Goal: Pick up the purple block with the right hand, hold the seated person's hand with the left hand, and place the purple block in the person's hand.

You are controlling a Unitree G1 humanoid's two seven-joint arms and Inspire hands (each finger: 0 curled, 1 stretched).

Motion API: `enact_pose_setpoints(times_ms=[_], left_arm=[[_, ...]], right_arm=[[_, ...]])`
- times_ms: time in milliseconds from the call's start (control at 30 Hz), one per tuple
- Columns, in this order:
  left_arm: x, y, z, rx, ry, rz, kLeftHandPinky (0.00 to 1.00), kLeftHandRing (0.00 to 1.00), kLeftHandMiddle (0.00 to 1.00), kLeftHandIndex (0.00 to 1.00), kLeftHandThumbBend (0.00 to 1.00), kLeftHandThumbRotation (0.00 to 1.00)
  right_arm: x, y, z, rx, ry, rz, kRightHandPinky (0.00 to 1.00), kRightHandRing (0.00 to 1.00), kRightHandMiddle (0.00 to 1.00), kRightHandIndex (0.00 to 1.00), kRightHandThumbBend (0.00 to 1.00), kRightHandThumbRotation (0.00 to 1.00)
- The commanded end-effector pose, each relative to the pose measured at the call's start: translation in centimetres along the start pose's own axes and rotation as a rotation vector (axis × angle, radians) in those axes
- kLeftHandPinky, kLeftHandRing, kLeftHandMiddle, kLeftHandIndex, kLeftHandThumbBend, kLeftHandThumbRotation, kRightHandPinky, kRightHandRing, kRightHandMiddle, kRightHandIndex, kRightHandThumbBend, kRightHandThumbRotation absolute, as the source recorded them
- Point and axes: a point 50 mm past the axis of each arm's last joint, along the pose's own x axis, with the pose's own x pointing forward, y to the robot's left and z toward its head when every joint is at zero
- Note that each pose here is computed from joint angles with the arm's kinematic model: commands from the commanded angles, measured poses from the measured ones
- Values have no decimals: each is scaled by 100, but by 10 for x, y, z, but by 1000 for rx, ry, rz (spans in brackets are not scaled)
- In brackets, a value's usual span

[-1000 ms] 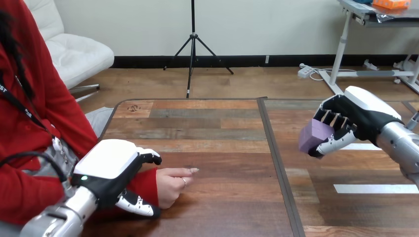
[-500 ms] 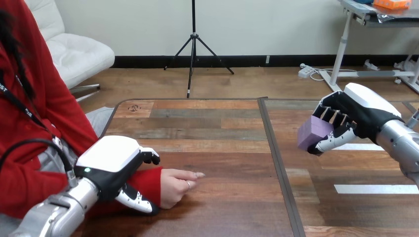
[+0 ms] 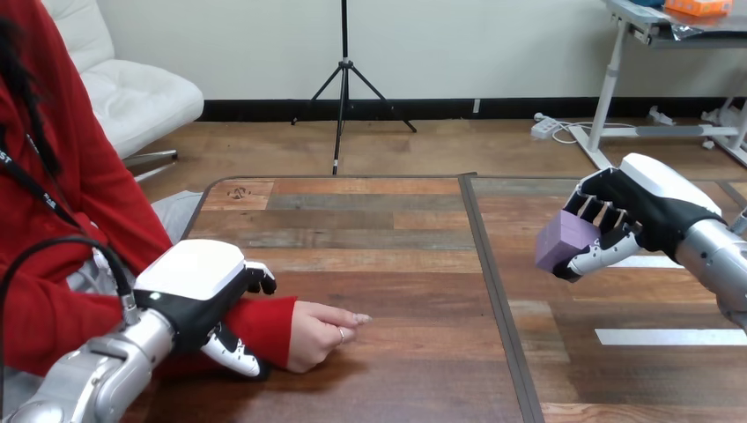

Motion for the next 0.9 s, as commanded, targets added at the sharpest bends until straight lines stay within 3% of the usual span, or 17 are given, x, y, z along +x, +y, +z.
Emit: enact_pose_setpoints(times_ms=[0, 433, 867], left_arm=[[11, 25, -2, 47, -4, 38, 74, 75, 75, 74, 98, 27], [16, 28, -2, 19, 6, -80, 72, 74, 74, 72, 92, 23], [19, 30, -1, 12, 10, -199, 60, 68, 72, 66, 88, 19]], right_arm=[[0, -30, 8, 0, -43, -92, 37, 41, 47, 50, 71, 0], [-1, -31, 9, 0, -50, -100, 36, 41, 46, 50, 71, 0], [-1, -31, 10, 4, -52, -105, 36, 41, 46, 49, 71, 0]])
